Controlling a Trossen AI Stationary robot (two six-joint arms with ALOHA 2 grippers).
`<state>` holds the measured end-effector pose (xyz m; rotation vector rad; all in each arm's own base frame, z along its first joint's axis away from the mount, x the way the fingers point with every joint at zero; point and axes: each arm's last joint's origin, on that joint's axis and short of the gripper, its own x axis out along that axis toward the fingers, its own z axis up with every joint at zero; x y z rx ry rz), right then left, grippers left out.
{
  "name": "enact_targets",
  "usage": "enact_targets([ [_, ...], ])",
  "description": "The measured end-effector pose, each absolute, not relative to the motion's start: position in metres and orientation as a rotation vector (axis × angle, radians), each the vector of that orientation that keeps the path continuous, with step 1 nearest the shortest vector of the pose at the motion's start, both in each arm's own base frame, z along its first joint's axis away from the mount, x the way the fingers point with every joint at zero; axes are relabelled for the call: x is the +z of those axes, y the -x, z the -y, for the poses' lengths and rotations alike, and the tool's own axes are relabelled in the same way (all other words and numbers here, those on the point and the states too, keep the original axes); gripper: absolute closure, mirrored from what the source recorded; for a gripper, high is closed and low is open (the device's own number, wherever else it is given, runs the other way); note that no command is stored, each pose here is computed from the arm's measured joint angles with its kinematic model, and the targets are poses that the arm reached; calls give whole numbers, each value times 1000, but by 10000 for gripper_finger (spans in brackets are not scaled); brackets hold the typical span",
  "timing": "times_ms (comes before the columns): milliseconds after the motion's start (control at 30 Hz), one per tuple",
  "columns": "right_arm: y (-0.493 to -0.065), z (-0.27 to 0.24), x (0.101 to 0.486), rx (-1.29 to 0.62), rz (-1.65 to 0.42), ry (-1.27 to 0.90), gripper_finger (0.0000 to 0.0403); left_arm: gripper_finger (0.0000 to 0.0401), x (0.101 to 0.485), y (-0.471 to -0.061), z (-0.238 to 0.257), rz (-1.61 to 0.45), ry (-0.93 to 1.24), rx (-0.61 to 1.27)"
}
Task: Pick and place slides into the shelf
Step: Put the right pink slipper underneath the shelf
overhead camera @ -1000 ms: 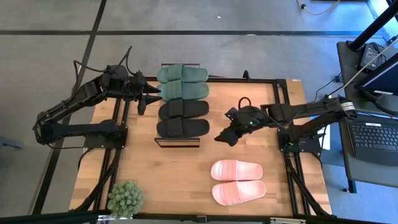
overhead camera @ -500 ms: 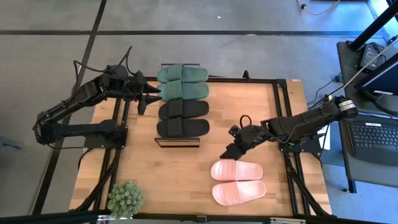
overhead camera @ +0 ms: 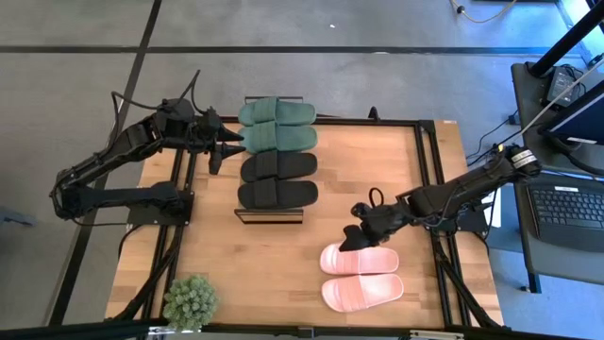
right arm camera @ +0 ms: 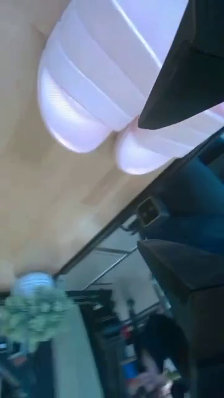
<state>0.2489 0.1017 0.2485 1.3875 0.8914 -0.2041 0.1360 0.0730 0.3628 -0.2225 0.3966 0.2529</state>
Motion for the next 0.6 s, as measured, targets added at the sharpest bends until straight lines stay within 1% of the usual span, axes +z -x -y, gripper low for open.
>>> enact_targets([
  [200,-242,-101,241,-279,-980,-1365,97,236,363,-136,-73,-397,223,253],
  [367,-237,-104,235,-307,-1054,-1392,97,236,363,-136,-73,-396,237,256],
  [600,-231,-102,221,-368,-1078,-1415,97,236,363,-136,-73,-397,250,259],
])
